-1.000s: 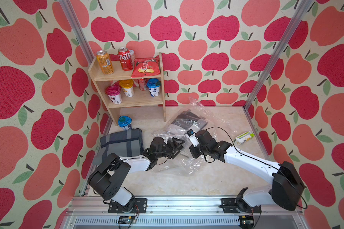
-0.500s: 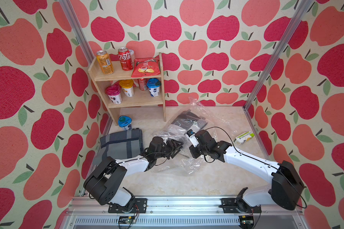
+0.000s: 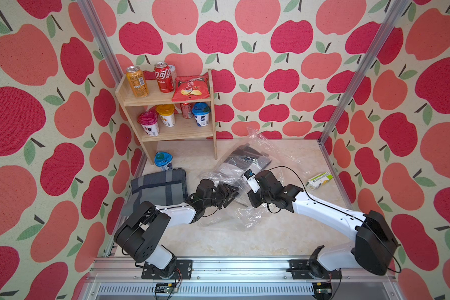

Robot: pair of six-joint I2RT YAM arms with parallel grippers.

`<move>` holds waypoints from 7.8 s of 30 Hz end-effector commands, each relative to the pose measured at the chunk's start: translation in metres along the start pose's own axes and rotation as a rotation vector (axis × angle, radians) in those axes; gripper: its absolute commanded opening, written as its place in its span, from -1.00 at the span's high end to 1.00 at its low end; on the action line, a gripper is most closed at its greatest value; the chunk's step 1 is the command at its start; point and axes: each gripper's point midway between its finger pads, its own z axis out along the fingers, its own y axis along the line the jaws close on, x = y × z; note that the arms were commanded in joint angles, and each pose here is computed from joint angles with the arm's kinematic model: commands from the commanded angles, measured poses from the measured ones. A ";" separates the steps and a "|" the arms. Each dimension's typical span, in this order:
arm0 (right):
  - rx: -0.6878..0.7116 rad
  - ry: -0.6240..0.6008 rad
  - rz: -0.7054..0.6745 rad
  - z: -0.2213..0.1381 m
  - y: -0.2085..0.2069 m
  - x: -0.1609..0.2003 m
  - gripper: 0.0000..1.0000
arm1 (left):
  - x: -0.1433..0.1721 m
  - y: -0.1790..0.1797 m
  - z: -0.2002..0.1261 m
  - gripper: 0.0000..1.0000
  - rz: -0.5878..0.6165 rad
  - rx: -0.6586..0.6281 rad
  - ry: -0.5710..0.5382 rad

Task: Take the scarf out of the vacuum bag
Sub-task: Take out the scarf from the vacuum bag.

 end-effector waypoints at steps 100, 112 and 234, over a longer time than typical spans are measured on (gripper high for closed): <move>-0.156 -0.118 0.042 -0.007 0.028 -0.036 -0.75 | -0.005 -0.007 -0.080 1.00 -0.048 0.014 -0.031; -0.159 -0.191 0.215 -0.047 0.012 -0.002 -0.99 | -0.028 -0.020 -0.059 1.00 -0.006 0.018 -0.014; 0.054 -0.020 1.134 0.044 -0.204 -0.072 -0.99 | -0.020 -0.031 -0.077 1.00 0.170 -0.073 0.064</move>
